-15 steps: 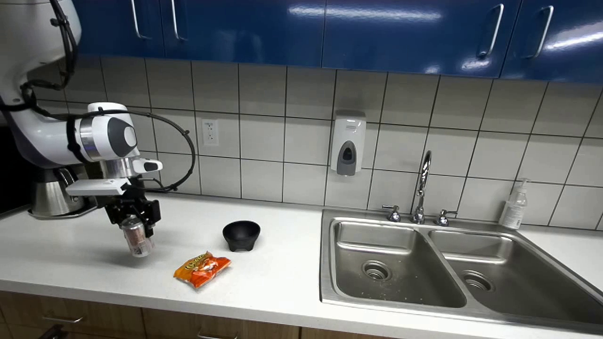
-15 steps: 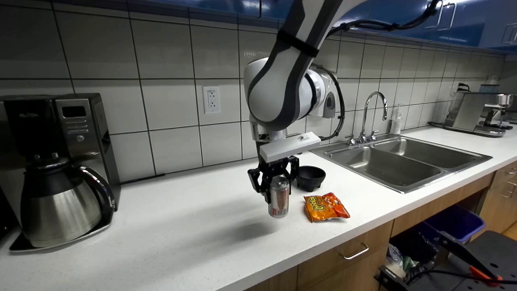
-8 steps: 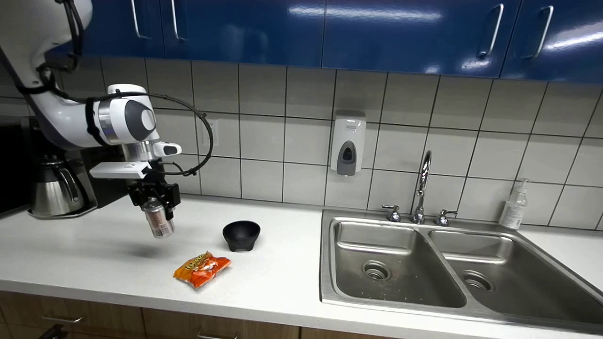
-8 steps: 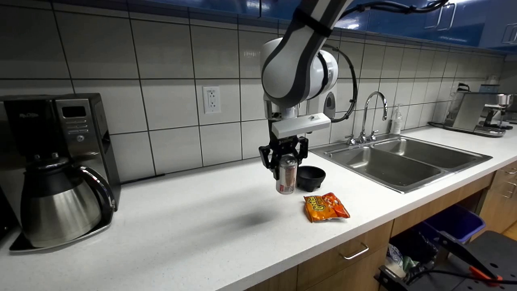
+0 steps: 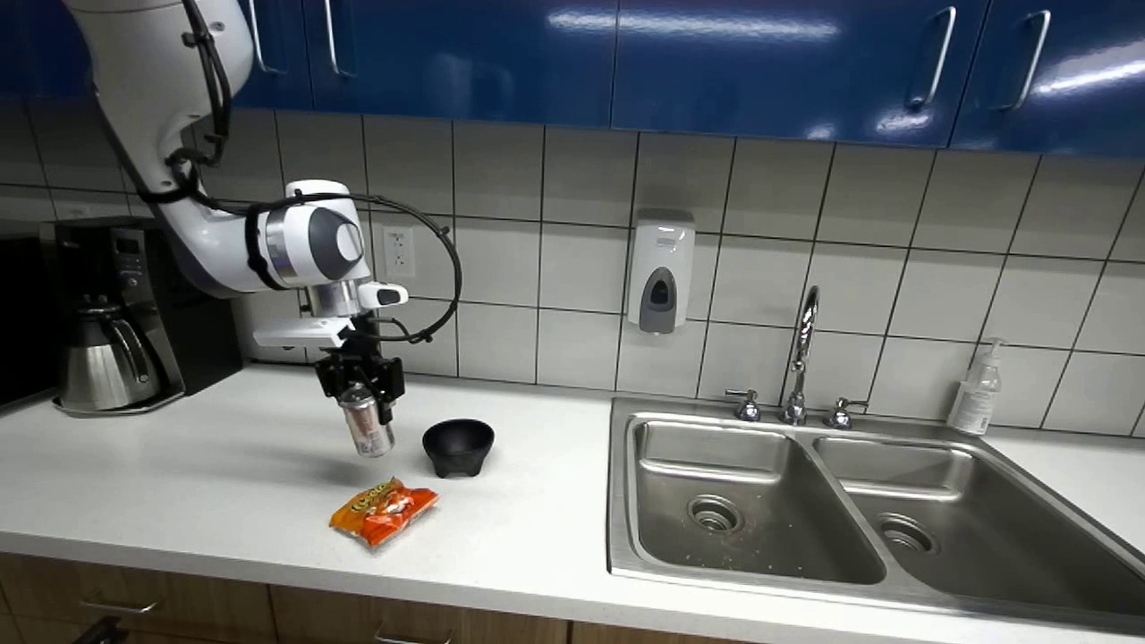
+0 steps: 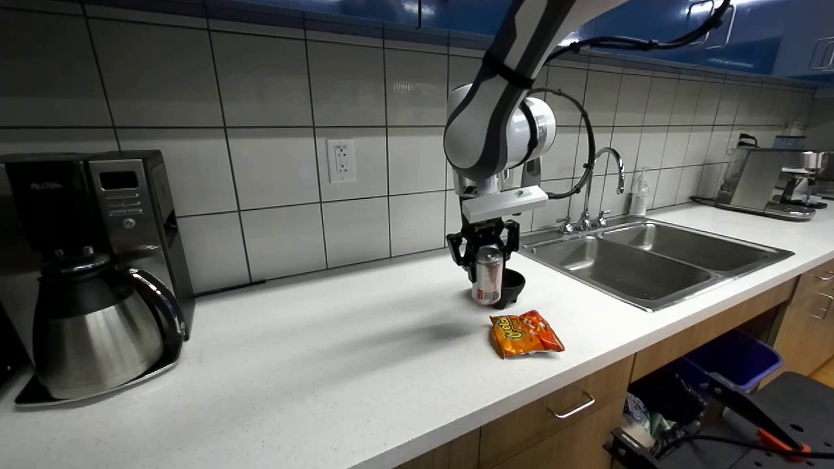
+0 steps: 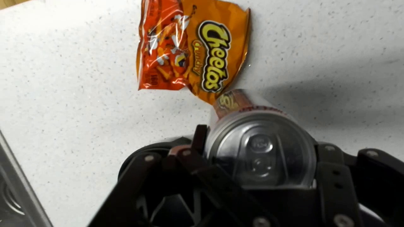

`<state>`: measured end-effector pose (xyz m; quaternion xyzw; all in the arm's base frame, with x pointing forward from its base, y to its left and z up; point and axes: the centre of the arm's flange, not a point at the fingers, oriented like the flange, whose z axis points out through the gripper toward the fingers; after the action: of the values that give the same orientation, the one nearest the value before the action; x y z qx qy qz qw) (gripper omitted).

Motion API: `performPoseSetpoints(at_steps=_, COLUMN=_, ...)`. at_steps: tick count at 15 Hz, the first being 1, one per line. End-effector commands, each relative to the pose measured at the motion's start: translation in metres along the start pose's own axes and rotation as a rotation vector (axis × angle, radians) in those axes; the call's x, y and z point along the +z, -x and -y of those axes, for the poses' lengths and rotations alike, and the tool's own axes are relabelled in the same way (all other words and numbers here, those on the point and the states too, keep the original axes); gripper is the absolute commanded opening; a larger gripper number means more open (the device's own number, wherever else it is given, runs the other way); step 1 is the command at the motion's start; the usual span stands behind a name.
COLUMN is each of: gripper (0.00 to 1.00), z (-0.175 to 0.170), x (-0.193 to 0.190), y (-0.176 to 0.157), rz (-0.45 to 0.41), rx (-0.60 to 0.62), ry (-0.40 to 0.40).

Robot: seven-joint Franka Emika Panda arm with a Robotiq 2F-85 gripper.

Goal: Put the grey can inside the black bowl

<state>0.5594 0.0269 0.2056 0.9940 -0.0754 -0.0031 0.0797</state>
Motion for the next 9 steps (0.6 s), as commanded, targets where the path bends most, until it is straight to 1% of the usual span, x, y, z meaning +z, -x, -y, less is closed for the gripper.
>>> performPoseSetpoints(at_steps=1, gripper=0.40, z=-0.011, x=0.001, y=-0.044, rz=0.012, rx=0.012, ry=0.036)
performPoseSetpoints(at_steps=9, gripper=0.40, z=-0.035, x=0.004, y=-0.104, rz=0.026, rx=0.064, ry=0.067)
